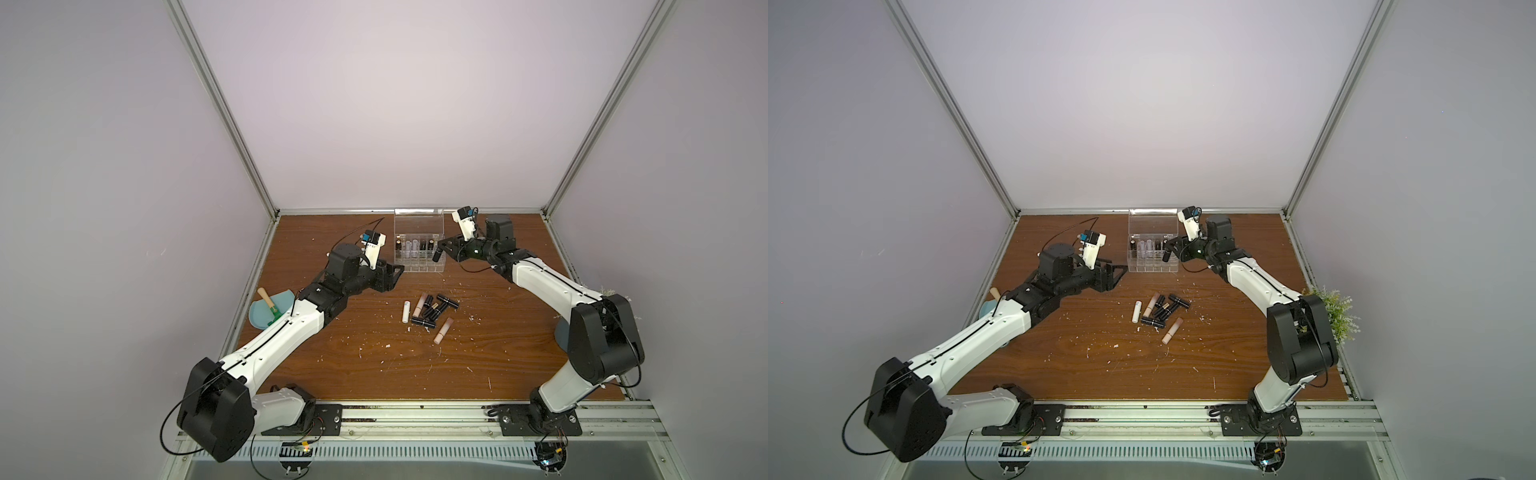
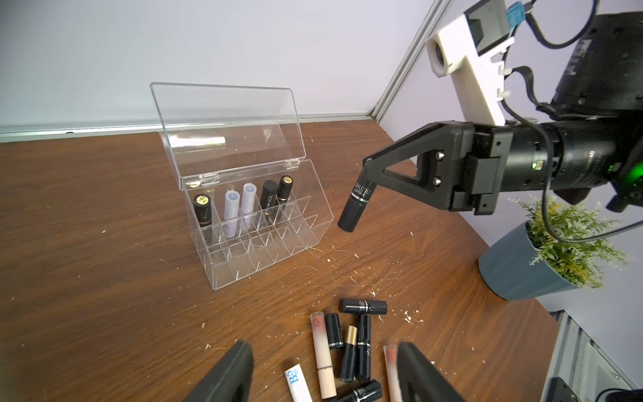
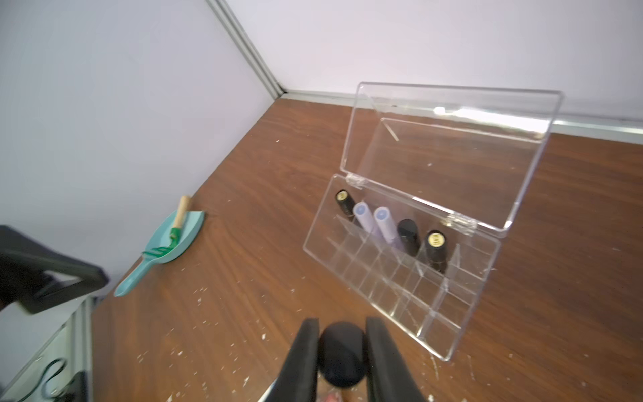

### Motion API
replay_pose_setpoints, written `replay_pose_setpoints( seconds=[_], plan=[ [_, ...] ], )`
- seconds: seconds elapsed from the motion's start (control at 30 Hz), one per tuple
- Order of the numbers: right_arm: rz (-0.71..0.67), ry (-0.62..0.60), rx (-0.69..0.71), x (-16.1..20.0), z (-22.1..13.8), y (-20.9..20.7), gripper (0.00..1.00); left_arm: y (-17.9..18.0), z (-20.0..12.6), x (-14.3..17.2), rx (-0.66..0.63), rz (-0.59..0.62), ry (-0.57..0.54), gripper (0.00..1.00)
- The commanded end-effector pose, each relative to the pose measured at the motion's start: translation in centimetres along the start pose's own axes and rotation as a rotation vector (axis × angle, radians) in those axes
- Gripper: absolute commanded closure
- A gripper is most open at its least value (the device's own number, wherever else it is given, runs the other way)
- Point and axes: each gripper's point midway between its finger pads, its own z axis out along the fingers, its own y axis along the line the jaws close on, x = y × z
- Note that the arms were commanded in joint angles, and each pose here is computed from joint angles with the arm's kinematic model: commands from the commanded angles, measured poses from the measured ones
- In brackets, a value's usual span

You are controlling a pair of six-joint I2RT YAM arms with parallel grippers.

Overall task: Arrange the lipsticks in the organizer
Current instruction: Place the lipstick in the storage box.

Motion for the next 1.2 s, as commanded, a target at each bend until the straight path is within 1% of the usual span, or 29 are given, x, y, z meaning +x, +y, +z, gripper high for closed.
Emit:
replay_pose_setpoints(
  seconds=[0.0, 0.03, 0.13, 0.4, 0.6, 0.77, 1.17],
  plan=[
    [-0.090, -0.142, 0.127, -3.5, -0.9, -1.5, 0.91, 0.7, -0.2, 0.2, -0.030, 0.008, -0.001, 0.31],
    [-0.095, -0.157, 0.169, -3.6, -0.9, -2.3, 0.91, 0.7, -0.2, 0.3, -0.032, 0.009, 0.000, 0.31],
    [-0.115, -0.182, 0.215, -3.7, -0.5, -3.0, 0.91, 0.8, -0.2, 0.4, -0.035, 0.011, 0.001, 0.31],
    [-0.166, -0.185, 0.272, -3.6, 2.1, -3.8, 0.91, 0.6, 0.3, 1.0, -0.016, 0.006, 0.019, 0.31],
    [-0.181, -0.183, 0.300, -3.5, 3.7, -4.9, 0.91, 0.7, 0.4, 1.1, -0.017, 0.006, 0.021, 0.31],
    [-0.198, -0.198, 0.312, -4.1, 4.2, -5.1, 0.91, 0.7, 0.4, 1.2, -0.017, 0.007, 0.024, 0.31],
    [-0.224, -0.199, 0.313, -3.8, 5.7, -5.2, 0.91, 0.7, 0.8, 1.3, -0.007, 0.002, 0.029, 0.31]
  ],
)
